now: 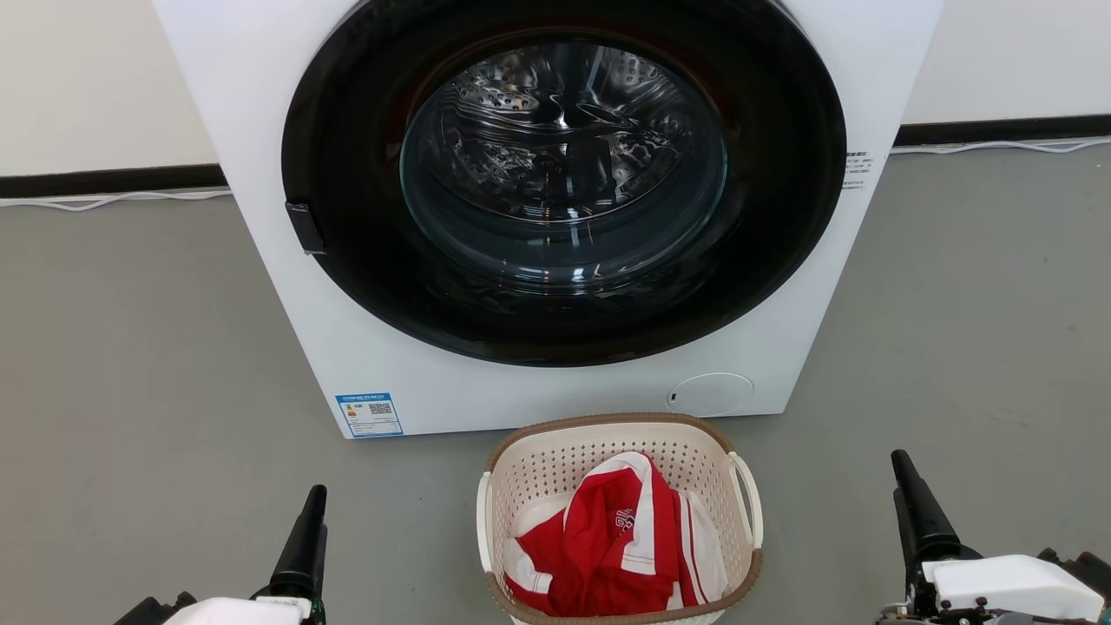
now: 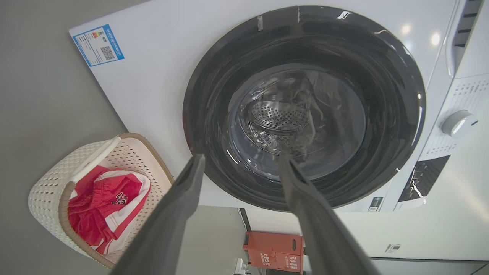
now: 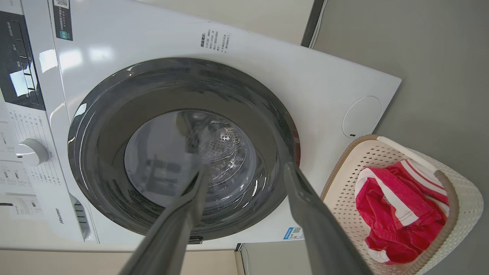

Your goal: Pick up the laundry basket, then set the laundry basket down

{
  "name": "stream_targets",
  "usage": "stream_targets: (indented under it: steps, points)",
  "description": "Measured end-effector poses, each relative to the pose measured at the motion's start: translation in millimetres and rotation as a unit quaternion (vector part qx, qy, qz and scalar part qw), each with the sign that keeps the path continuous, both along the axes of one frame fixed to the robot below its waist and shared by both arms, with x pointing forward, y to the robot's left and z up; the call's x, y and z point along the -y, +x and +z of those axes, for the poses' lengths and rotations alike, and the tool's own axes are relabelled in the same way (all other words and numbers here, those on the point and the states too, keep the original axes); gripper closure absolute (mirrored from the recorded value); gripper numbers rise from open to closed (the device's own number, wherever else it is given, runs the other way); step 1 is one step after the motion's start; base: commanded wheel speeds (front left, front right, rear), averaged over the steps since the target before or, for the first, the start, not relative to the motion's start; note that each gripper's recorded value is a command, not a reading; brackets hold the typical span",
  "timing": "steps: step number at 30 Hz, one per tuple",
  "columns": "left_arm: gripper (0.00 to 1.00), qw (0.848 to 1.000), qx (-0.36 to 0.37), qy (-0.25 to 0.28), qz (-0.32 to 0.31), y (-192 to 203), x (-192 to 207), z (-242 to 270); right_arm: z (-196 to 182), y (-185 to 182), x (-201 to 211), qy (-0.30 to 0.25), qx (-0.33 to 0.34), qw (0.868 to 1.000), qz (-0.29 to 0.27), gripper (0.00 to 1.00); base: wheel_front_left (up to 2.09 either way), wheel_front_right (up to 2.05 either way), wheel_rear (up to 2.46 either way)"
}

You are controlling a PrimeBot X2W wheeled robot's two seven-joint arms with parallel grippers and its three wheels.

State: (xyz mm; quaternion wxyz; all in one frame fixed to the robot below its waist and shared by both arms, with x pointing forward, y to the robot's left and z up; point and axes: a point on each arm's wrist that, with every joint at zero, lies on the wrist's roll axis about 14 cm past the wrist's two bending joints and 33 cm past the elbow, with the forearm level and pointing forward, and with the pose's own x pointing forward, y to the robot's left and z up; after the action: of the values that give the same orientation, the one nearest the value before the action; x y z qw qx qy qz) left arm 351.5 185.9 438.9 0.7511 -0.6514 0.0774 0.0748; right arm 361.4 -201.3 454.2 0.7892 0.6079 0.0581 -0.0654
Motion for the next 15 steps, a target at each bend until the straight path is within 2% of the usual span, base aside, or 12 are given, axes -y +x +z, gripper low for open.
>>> stream_targets:
  steps: [15]
  points:
    - [0.00, 0.997, -0.003, 0.082, -0.013, -0.4, 0.8, 0.8, 9.4, 2.8, 0.3, -0.104, 0.012, 0.994, 0.012, 0.00, 0.00, 0.00, 0.00]
